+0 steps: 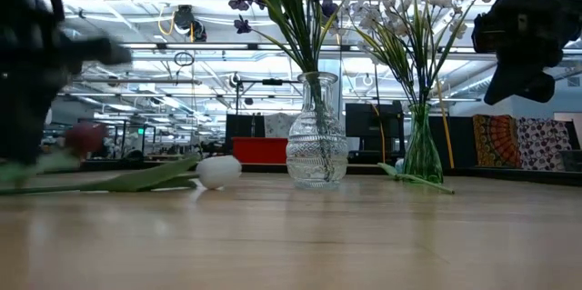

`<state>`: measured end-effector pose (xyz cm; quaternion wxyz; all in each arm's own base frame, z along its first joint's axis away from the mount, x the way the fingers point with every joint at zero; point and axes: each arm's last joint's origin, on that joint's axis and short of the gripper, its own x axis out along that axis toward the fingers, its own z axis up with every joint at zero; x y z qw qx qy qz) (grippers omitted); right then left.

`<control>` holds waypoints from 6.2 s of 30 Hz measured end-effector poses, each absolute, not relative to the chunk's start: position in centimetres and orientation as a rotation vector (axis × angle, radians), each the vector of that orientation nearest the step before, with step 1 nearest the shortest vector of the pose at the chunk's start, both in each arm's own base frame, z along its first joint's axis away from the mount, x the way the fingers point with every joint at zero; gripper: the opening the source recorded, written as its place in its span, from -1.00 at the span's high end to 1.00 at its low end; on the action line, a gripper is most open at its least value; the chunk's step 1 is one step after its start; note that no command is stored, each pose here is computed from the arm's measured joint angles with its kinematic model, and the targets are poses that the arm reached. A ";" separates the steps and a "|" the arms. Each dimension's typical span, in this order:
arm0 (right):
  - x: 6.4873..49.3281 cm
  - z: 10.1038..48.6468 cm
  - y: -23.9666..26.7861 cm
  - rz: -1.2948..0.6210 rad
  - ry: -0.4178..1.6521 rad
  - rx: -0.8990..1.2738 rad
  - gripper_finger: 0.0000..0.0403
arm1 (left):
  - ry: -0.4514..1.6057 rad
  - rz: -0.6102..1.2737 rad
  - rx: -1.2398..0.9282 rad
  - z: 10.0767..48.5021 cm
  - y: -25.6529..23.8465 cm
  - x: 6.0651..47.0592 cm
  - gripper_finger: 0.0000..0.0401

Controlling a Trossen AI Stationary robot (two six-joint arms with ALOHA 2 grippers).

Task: Sort flowers into vase by color
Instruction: Put the red tulip into the transparent vase

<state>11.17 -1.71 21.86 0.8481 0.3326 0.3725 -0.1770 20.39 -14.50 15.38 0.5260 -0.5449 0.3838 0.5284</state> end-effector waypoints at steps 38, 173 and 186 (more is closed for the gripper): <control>10.8 28.4 1.4 -0.283 0.671 0.754 1.00 | 0.074 0.303 -0.351 42.7 -17.3 19.1 0.96; 23.5 39.1 10.2 -0.262 0.224 0.198 0.96 | 0.184 0.171 -0.091 47.6 -10.4 29.0 0.53; 25.2 34.2 9.8 -0.288 0.001 0.191 0.99 | 0.119 0.248 -0.114 42.1 -10.5 18.5 0.53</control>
